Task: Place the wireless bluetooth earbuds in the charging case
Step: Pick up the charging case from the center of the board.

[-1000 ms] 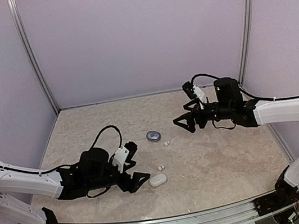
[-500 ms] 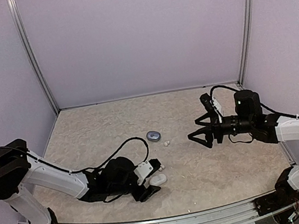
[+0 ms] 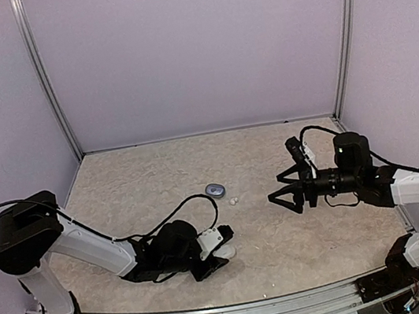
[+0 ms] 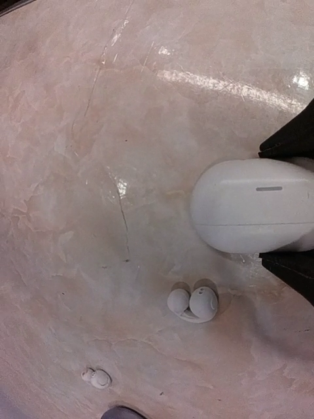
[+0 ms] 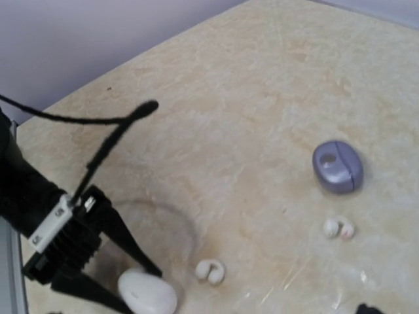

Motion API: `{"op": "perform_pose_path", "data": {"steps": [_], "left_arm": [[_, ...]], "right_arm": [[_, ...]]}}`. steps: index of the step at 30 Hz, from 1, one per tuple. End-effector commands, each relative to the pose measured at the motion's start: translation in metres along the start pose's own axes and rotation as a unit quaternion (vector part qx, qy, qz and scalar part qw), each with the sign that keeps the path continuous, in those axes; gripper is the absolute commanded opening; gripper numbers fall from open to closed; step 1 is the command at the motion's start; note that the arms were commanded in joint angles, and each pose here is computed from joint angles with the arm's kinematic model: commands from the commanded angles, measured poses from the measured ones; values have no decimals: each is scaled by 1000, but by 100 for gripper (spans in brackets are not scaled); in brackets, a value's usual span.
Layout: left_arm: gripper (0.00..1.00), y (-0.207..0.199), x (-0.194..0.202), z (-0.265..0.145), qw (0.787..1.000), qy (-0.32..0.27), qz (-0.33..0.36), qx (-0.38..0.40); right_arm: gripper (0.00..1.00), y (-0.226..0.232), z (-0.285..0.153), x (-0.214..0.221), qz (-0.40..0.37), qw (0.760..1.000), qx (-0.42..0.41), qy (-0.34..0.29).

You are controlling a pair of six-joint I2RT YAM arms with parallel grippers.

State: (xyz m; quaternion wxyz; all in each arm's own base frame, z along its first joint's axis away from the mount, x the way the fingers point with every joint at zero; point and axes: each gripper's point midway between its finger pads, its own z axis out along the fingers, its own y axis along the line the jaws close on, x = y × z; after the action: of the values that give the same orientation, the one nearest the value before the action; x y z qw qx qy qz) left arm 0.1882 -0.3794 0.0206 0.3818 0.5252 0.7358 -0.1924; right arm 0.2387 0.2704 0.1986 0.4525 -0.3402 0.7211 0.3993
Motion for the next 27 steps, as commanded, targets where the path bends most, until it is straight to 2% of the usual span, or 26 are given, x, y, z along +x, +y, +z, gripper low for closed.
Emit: {"op": "perform_pose_path", "data": {"steps": [1,6,10,16,22,27], "left_arm": [[39,-5,-10,-1,999,-25,20,9],[34,-16,-35,-18,995,-66,76,-15],[34,-24,-65,-36,982,-95,141,-79],[33,-36,-102,-57,957,-124,220,-143],[33,-45,-132,-73,939,-146,255,-179],[34,-47,-148,-83,932,-162,264,-191]], "right_arm": [[95,2,0,11,18,1000,-14,4],[91,4,-2,16,34,999,-19,-3],[87,16,-6,19,36,998,-51,-17],[68,42,-3,36,72,990,-120,4],[64,73,-4,40,79,982,-170,10],[63,94,1,41,82,977,-195,12]]}}
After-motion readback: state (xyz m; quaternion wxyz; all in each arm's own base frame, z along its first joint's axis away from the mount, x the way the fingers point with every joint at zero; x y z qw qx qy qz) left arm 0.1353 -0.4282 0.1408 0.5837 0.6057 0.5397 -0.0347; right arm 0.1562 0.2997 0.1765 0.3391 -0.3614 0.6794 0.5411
